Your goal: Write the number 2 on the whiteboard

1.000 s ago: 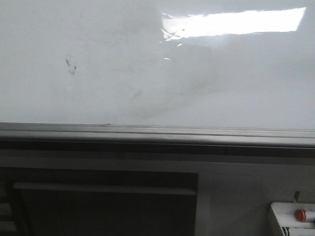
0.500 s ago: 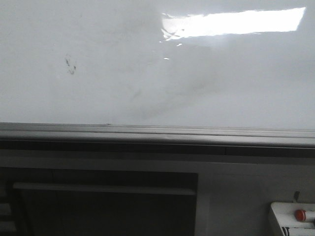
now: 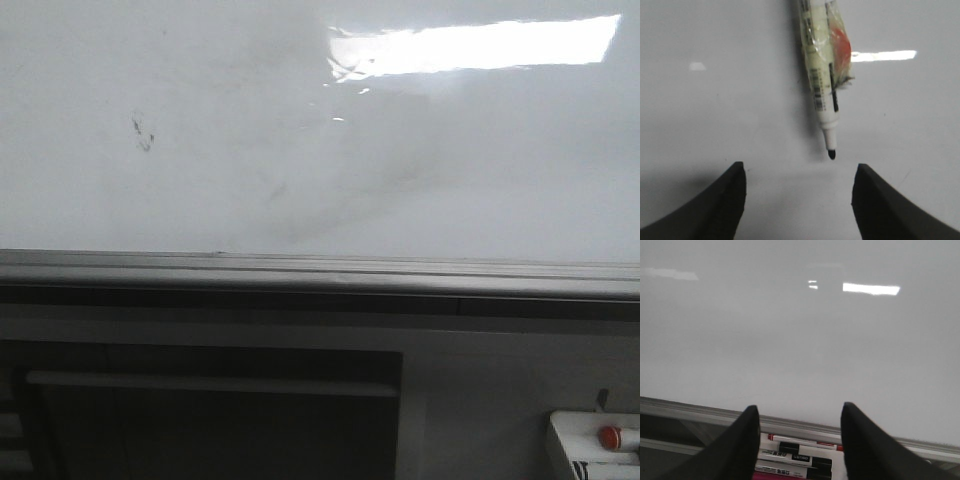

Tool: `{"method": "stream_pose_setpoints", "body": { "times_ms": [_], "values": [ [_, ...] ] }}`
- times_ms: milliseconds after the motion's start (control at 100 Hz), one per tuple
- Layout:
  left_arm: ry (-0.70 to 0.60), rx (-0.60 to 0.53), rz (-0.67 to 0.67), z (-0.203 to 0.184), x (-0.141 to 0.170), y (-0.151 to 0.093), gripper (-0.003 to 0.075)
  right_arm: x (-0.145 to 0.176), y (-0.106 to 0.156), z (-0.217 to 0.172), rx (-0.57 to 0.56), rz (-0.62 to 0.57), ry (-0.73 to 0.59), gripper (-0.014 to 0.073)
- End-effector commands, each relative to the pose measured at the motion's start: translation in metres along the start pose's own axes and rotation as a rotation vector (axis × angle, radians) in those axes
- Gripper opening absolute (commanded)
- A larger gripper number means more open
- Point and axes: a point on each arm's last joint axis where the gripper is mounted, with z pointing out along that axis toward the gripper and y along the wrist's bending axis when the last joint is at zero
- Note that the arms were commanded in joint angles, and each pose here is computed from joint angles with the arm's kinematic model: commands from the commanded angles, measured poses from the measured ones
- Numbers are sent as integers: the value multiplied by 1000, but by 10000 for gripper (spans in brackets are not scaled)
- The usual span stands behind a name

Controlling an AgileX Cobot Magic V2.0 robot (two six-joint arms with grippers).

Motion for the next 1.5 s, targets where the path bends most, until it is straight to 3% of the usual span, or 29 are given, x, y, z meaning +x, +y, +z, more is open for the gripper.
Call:
{"method": "stream_pose_setpoints", "body": {
  "times_ms": [0,550,1190,1300,1490],
  "values": [
    [-121,-8,-10,0,-26,2,410,-15,-1,-4,5,-12,-89,331],
    [-99,3,-35,38,-46,3,399,-14,-1,-4,5,-12,-70,331],
    [-57,0,-12,42,-42,3,19,-14,-1,-4,4,-11,-77,331],
    [-4,1,24,33,-39,2,-18,-18,2,-6,-25,23,-100,331],
    [77,94,314,9,-33,-20,-18,-35,14,-2,-155,-2,-23,331]
  ]
}}
